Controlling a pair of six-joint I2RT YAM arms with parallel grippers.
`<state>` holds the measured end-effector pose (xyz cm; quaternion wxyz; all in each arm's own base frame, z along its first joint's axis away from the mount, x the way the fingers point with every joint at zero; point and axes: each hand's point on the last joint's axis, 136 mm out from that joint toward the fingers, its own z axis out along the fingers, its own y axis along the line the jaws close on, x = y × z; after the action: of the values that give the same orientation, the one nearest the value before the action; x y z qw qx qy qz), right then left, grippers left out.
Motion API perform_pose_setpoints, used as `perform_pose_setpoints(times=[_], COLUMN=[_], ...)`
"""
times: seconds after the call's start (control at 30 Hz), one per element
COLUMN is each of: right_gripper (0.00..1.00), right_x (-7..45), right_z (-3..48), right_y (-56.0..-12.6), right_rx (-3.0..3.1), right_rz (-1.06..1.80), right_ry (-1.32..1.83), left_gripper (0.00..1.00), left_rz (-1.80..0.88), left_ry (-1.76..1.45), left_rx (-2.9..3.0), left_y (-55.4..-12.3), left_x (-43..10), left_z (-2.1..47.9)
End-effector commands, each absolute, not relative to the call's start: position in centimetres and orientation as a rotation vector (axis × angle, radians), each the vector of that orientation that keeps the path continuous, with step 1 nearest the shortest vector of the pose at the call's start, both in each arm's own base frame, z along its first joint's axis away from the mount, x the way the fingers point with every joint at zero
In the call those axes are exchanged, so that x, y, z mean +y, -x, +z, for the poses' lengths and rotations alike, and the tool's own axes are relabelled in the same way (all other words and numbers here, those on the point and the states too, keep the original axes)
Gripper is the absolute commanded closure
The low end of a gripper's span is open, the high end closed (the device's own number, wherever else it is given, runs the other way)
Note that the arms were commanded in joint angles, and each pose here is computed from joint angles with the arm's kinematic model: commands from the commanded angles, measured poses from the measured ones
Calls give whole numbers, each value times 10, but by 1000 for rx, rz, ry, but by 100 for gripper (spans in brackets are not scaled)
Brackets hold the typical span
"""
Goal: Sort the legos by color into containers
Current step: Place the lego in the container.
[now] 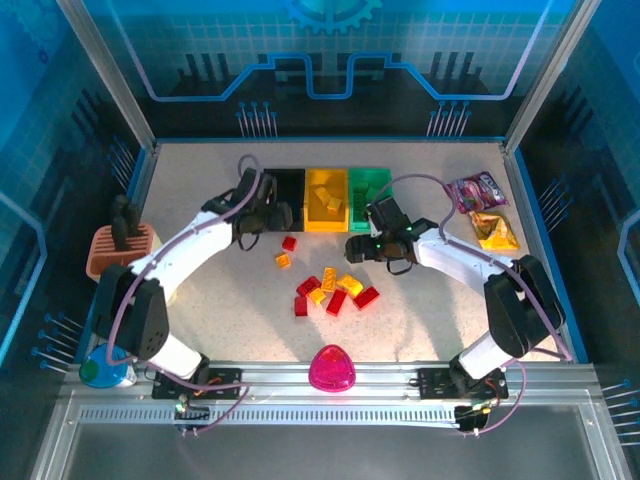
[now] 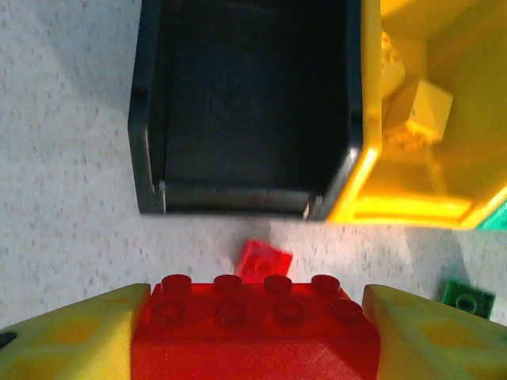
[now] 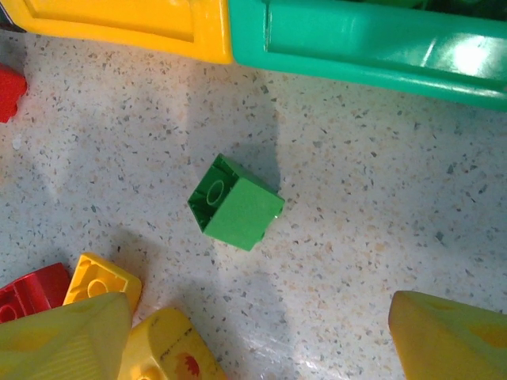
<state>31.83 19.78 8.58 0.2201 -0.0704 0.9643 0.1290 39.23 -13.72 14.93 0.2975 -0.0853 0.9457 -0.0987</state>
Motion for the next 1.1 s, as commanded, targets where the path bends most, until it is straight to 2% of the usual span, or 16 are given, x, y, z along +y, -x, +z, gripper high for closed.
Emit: perform_pose_setpoints(times=[0.0, 0.23, 0.33, 0.4, 0.57, 0.77, 0.9, 1.07], right_gripper=[15, 15, 15, 15, 14, 14, 15, 21], right_x=[199, 194, 194, 194, 202, 232, 262, 288], right_z=[99, 109, 111, 114, 122, 136, 143, 137], right_y=[-316, -307, -302, -298, -288, -277, -261, -239], right_rx=[2626, 2609, 2602, 2598, 2563, 2504, 2489, 2546], right_rz=[394, 396, 405, 411, 417, 461, 460, 388], right_ry=[175, 181, 189, 204, 269, 457, 663, 803], left_gripper=[49, 47, 27, 24, 18, 19, 20, 20], left_rz=[-259, -224, -255, -266, -315, -369, -421, -421], left_ry=[185, 222, 206, 197, 195, 207, 229, 267], left_rx=[2512, 2534, 2522, 2530, 2465, 2401, 2366, 2383], left_y=[-421, -466, -475, -473, -451, -413, -384, -348], left_x=[-140, -134, -139, -141, -140, -132, -126, -113], left_z=[152, 142, 149, 158, 183, 203, 204, 185])
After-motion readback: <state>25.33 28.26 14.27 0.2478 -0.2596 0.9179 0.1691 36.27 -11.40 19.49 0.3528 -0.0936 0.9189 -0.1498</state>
